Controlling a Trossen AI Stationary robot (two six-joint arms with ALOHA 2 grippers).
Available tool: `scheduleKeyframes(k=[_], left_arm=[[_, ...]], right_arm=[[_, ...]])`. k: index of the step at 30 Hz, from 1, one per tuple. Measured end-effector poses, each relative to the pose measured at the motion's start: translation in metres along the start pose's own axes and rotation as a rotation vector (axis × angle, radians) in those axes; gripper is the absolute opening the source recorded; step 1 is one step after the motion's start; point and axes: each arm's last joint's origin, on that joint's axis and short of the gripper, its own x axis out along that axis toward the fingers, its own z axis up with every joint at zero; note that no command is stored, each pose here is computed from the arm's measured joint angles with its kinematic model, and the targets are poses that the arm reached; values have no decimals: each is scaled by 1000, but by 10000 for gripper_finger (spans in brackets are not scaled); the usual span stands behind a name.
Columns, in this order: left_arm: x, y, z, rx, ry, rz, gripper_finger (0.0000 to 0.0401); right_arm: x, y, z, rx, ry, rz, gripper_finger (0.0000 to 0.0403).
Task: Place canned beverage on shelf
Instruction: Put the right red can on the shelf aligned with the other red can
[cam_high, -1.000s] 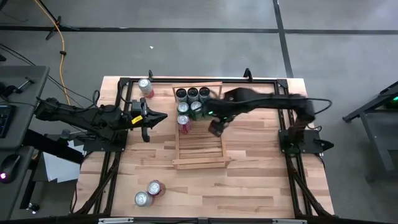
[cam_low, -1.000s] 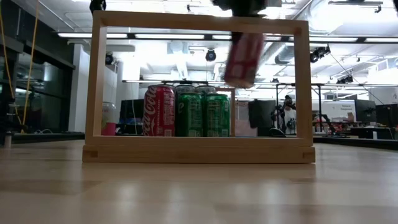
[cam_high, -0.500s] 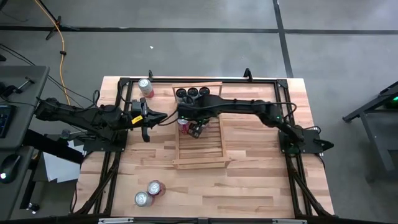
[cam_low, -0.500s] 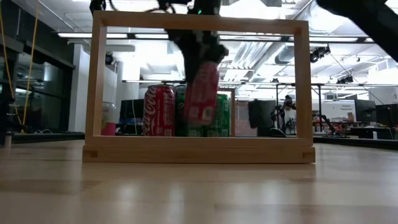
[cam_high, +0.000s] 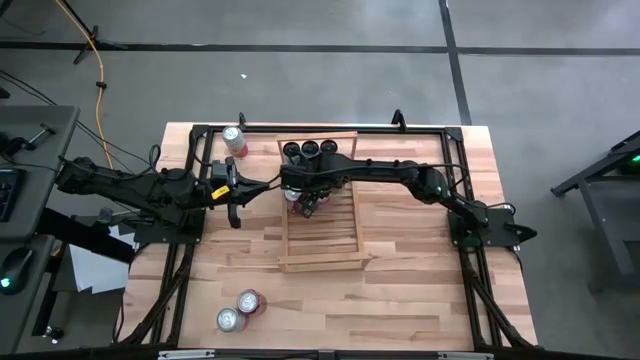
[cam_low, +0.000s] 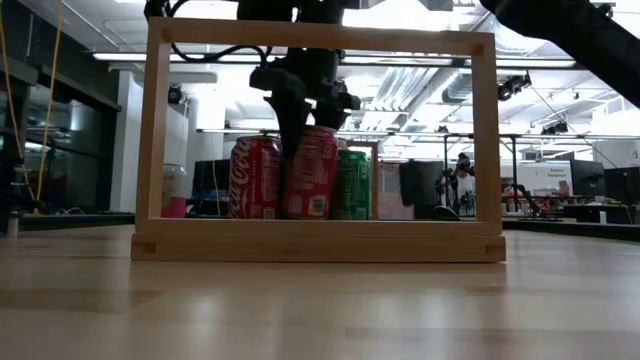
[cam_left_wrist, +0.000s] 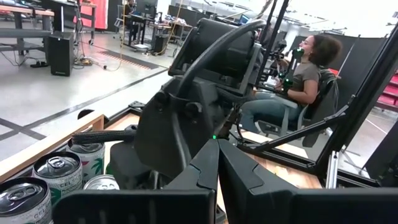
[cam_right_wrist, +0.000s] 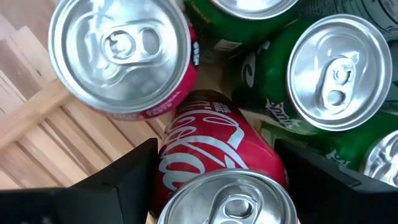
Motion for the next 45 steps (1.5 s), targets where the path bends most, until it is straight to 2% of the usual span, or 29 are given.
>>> scheduleKeyframes(k=[7, 14, 24, 39, 45], left_arm=[[0, 0, 0, 0, 0, -1, 0], [0, 0, 0, 0, 0, -1, 0], [0, 0, 0, 0, 0, 0, 0], [0, 0, -1, 2, 7, -4, 0], [0, 0, -3, 12, 37, -28, 0]], right_arm=[[1, -4, 3, 16, 0, 6, 281], [1, -5, 5, 25, -23, -8, 323], [0, -4, 7, 4, -45, 9, 330], [-43, -15, 6, -124, -132, 48, 332], [-75, -19, -12, -224, -116, -13, 328]])
